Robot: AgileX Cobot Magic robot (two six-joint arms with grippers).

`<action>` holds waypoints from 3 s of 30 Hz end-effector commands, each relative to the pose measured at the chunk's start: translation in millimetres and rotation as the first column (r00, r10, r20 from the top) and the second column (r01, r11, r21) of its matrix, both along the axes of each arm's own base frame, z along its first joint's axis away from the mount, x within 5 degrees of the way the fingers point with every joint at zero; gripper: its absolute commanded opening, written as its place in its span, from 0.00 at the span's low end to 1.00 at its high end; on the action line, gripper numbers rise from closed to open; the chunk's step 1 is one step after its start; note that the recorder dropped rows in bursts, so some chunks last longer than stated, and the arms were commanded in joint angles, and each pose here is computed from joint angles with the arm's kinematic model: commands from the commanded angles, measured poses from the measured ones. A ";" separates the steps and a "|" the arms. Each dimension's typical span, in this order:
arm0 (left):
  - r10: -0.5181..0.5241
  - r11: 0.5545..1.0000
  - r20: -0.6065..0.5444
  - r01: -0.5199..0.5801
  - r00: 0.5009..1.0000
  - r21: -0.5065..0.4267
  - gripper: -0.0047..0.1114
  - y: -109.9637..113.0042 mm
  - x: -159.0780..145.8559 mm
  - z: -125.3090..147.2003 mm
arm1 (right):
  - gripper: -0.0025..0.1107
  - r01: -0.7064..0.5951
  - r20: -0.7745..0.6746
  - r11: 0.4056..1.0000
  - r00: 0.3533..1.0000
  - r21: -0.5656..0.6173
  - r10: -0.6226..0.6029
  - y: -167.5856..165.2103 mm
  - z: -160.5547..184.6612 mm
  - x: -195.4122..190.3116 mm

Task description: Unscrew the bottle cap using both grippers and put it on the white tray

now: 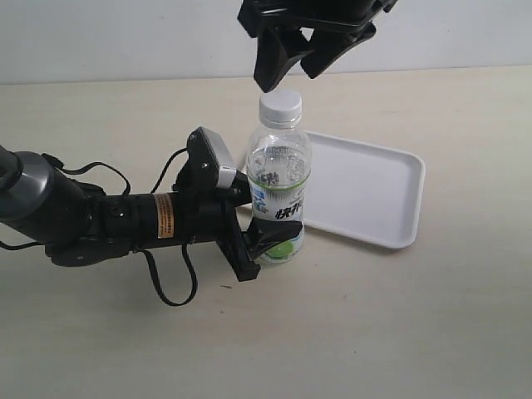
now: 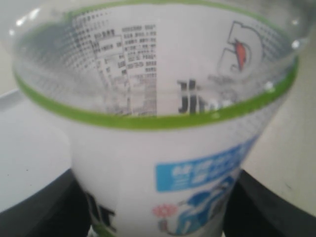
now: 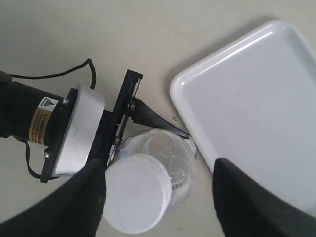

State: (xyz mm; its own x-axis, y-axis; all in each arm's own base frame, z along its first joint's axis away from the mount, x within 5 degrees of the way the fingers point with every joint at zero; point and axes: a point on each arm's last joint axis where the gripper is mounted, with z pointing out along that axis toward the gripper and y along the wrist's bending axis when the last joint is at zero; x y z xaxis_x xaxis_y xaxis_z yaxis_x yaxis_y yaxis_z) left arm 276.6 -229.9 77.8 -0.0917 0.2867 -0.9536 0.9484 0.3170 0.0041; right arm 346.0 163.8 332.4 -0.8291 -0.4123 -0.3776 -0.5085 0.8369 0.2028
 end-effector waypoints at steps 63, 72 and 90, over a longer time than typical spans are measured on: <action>0.001 0.999 0.000 -0.001 1.000 0.044 0.04 -2.4 4.2 -0.5 | 0.42 0.039 -0.010 0.994 0.999 -0.101 -0.040 21.9 -11.3 -10.2; 0.001 0.999 0.000 -0.001 1.000 0.044 0.04 -2.4 4.2 -0.5 | 0.06 -0.058 0.019 0.990 0.998 -0.129 0.061 21.7 -11.4 -10.1; 0.001 0.999 0.000 -0.001 1.000 0.044 0.04 -2.4 4.2 -0.5 | 0.02 -0.712 0.111 0.562 0.574 -0.421 0.811 20.6 -11.5 -9.5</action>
State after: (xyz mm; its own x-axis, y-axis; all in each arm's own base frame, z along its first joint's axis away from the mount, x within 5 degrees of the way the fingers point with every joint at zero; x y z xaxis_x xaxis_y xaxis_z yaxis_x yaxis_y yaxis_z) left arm 281.4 -231.8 78.8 -0.0906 0.3026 -0.9488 0.9470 0.3209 0.0119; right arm 335.2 187.3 321.0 -0.1230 -0.9445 -0.3047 -0.9676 0.1823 -0.1748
